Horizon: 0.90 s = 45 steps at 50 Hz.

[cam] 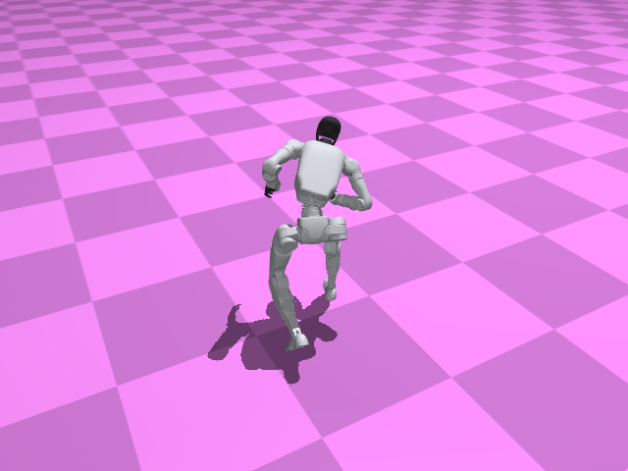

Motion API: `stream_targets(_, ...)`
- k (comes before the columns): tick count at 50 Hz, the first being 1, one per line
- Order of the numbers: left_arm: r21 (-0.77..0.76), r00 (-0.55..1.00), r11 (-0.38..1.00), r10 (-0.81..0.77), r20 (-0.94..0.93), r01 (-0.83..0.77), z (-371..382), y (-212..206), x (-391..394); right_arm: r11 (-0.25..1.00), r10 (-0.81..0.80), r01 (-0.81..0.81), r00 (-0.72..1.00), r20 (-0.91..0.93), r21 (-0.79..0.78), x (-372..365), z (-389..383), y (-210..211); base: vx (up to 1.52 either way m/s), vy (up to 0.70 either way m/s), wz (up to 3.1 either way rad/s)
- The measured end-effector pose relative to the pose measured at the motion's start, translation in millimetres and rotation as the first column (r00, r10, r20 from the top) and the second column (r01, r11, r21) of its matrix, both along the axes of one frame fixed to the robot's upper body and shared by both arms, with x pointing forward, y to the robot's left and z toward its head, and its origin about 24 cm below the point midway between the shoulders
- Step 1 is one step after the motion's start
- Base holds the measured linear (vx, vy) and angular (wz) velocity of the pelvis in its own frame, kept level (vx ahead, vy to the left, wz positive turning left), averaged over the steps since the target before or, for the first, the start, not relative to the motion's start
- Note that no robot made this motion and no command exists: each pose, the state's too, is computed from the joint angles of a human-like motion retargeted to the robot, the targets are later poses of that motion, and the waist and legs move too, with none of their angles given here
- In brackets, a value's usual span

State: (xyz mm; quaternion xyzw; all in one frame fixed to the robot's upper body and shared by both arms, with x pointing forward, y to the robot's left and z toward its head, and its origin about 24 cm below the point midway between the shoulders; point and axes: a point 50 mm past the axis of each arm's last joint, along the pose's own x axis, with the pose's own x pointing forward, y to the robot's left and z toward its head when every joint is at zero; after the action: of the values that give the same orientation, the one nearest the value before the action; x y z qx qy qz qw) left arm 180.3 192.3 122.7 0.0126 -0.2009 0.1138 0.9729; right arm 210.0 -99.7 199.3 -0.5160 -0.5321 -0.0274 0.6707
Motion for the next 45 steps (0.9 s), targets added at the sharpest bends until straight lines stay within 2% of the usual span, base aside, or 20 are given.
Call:
stream_targets(1,-0.055,0.998,0.997,0.049,-0.050,-0.051,-9.0,4.9,-6.9,0.986,-0.033,-0.042,0.897,0.440,0.161,-33.6,51.4,-4.4,1.34,-0.01,-1.84)
stream_targets(2,-0.090,0.995,0.994,0.050,-0.089,-0.058,-16.2,4.5,-9.3,0.944,0.126,-0.242,0.893,0.432,0.225,-47.7,62.9,0.7,1.31,0.02,-1.53)
stream_targets(3,-0.117,0.992,0.992,0.027,-0.121,-0.041,-22.6,1.3,-9.3,0.826,0.424,-0.483,0.872,0.245,0.290,-52.1,61.3,11.7,1.24,0.04,-1.21)
stream_targets(4,-0.090,0.992,0.996,-0.008,-0.127,-0.003,-24.0,-2.3,-4.7,0.680,0.664,-0.594,0.747,-0.018,0.430,-45.2,55.2,20.4,1.20,0.06,-0.99)
stream_targets(5,-0.057,0.992,0.998,-0.035,-0.124,0.028,-23.1,-4.9,-0.1,0.554,0.802,-0.636,0.580,-0.141,0.537,-41.7,50.6,26.1,1.15,0.07,-0.79)
stream_targets(8,0.051,0.997,0.996,-0.076,-0.017,0.077,-0.9,-7.2,11.4,0.565,0.780,-0.576,0.606,-0.155,0.591,-35.5,43.5,20.3,1.15,0.09,-0.41)
stream_targets(10,0.050,0.992,0.993,-0.108,0.061,0.105,14.5,-9.6,11.8,0.543,0.772,-0.519,0.619,-0.148,0.660,-38.5,34.6,6.7,1.18,0.11,-0.09)
stream_targets(12,0.034,0.985,0.993,-0.120,0.123,0.117,27.1,-10.0,12.2,0.572,0.740,-0.428,0.638,-0.214,0.700,-39.9,20.5,-7.7,1.21,0.13,-0.23)
stream_targets(14,0.098,0.980,0.988,-0.130,0.149,0.116,32.2,-9.6,10.3,0.601,0.686,-0.306,0.671,-0.281,0.738,-43.6,3.1,-26.1,1.35,0.15,-0.68)
stream_targets(16,0.100,0.979,0.987,-0.136,0.154,0.122,35.6,-7.8,15.5,0.673,0.612,-0.185,0.684,-0.398,0.717,-40.6,-15.2,-39.1,1.35,0.26,-0.53)
stream_targets(20,0.136,0.961,0.966,-0.237,0.141,0.219,36.7,-20.8,28.6,0.681,0.605,-0.023,0.582,-0.544,0.732,-37.3,-52.6,-46.8,1.46,0.32,0.00)
stream_targets(23,0.138,0.948,0.960,-0.267,0.171,0.245,47.5,-34.8,53.7,0.678,0.620,0.013,0.526,-0.582,0.735,-23.8,-69.9,-38.4,1.37,0.23,0.98)
stream_targets(25,0.201,0.930,0.945,-0.299,0.215,0.257,59.7,-46.3,72.6,0.667,0.641,0.016,0.496,-0.586,0.745,-8.9,-79.2,-26.4,1.28,0.15,1.07)
stream_targets(27,0.231,0.900,0.938,-0.322,0.295,0.260,83.0,-59.7,87.4,0.707,0.610,0.007,0.498,-0.616,0.707,9.9,-81.9,-15.5,1.12,0.15,0.72)
stream_targets(30,0.258,0.798,0.919,-0.388,0.461,0.298,123.1,-83.2,86.5,0.724,0.594,-0.075,0.573,-0.565,0.686,21.6,-62.7,-9.7,1.04,0.17,1.40)
stream_targets(32,0.237,0.714,0.902,-0.431,0.552,0.361,142.6,-96.5,73.6,0.660,0.650,-0.124,0.588,-0.481,0.741,13.1,-44.7,-18.7,0.98,0.15,2.06)
stream_targets(34,0.228,0.651,0.883,-0.458,0.605,0.410,149.6,-100.7,58.7,0.660,0.664,-0.171,0.590,-0.460,0.732,2.2,-34.5,-26.2,0.99,0.06,2.10)
stream_targets(41,0.159,0.661,0.868,-0.467,0.588,0.471,129.2,-77.5,25.3,0.772,0.547,-0.120,0.625,-0.557,0.624,-1.5,-40.4,-34.8,0.92,-0.18,2.03)
stream_targets(45,0.119,0.742,0.890,-0.435,0.510,0.440,111.0,-66.4,29.8,0.773,0.515,-0.084,0.662,-0.545,0.629,14.3,-39.0,-44.5,0.65,-0.16,2.36)
